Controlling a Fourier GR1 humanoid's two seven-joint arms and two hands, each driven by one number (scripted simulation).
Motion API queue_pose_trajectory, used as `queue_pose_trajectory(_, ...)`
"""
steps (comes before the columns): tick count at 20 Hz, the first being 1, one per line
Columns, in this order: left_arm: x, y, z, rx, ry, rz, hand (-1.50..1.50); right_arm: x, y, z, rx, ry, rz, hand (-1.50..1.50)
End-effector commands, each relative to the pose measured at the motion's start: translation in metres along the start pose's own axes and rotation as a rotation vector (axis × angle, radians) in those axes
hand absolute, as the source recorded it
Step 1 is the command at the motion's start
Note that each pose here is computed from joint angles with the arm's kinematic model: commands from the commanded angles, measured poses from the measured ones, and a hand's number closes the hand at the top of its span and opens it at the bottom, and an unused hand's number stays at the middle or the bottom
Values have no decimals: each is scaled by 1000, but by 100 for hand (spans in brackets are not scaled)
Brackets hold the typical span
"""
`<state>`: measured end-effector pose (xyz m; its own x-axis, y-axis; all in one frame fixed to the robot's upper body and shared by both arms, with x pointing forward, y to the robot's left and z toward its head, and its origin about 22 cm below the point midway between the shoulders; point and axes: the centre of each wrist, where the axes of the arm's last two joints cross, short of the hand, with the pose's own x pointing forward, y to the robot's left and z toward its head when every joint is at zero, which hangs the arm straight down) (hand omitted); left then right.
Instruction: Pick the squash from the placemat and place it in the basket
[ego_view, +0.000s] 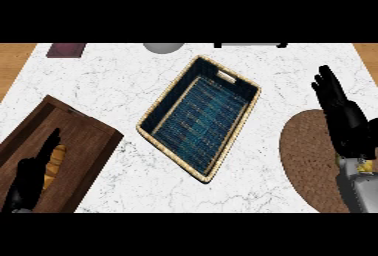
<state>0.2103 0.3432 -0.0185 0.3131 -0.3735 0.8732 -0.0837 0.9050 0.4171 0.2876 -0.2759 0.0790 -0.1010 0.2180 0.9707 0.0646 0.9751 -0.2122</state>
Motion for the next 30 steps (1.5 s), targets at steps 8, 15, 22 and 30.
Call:
queue_pose_trajectory(8,102,-47,-17,-256,-460,125,0,16,-25,12,745,-207,400,150)
queue_pose_trajectory(15,103,-40,-22,-283,-486,131,0,-61,-11,67,590,-318,736,-150)
queue_pose_trajectory(22,113,-36,-29,-240,-457,111,0,23,-25,55,279,-408,1174,-150)
queue_pose_trajectory(30,114,-40,-24,-260,-485,120,0,77,-21,67,429,-43,1637,-150)
